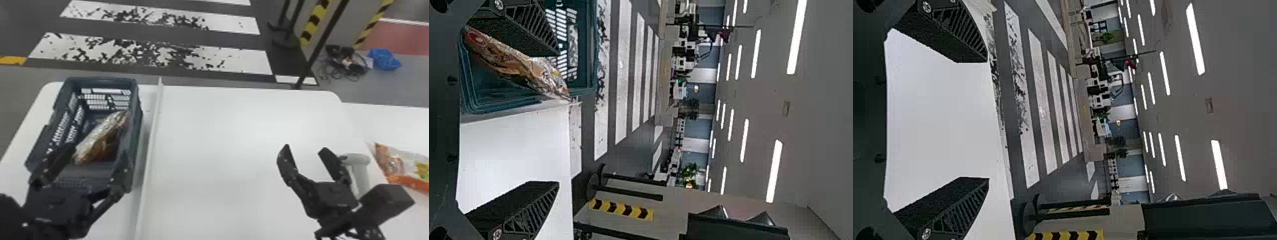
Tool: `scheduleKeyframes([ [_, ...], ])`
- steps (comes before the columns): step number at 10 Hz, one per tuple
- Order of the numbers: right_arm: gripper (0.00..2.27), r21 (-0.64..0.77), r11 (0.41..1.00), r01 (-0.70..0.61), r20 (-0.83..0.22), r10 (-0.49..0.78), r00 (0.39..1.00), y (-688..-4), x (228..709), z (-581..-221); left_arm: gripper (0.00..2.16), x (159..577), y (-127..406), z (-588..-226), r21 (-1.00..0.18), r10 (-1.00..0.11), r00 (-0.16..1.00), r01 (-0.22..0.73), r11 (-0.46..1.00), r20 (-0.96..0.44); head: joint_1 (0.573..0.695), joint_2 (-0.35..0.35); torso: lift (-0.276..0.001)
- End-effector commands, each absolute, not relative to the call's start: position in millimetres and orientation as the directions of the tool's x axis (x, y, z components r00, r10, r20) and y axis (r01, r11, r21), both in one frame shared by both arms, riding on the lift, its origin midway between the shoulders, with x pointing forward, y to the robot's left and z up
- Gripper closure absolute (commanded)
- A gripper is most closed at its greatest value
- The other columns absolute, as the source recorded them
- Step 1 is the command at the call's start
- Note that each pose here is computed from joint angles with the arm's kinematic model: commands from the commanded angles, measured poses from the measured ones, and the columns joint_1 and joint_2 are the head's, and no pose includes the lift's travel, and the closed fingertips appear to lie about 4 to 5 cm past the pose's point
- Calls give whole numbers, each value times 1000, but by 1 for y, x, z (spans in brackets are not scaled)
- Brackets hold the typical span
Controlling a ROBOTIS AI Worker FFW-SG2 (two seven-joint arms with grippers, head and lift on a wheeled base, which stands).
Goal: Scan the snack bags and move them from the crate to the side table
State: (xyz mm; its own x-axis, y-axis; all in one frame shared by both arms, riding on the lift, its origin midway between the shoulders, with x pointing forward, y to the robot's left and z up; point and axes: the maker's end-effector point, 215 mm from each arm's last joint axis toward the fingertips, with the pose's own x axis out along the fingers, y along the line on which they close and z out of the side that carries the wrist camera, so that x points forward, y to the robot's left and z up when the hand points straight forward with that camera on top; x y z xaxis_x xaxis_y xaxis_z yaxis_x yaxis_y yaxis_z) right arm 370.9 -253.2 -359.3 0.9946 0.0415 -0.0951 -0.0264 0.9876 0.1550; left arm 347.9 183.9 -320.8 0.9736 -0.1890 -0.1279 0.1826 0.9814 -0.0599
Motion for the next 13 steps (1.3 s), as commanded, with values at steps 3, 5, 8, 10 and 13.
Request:
scheduleKeyframes([
  [3,87,153,988,-30,-98,46,994,-251,370,-361,110,359,215,-326,-52,-140,981,134,990,-132,695,-93,-87],
  [5,87,146,989,-39,-100,54,994,-249,369,-361,110,374,230,-343,-37,-118,972,112,993,-205,695,-54,-87],
  [8,87,135,989,-54,-102,68,992,-248,369,-361,107,389,234,-365,-28,-124,940,121,992,-317,695,-29,-87],
  [10,87,126,990,-67,-103,80,991,-248,369,-361,110,397,240,-376,-20,-116,918,117,993,-379,695,-22,-87],
  [13,87,121,990,-76,-102,89,991,-253,371,-360,110,408,256,-383,-3,-85,904,92,996,-419,695,-7,-87],
])
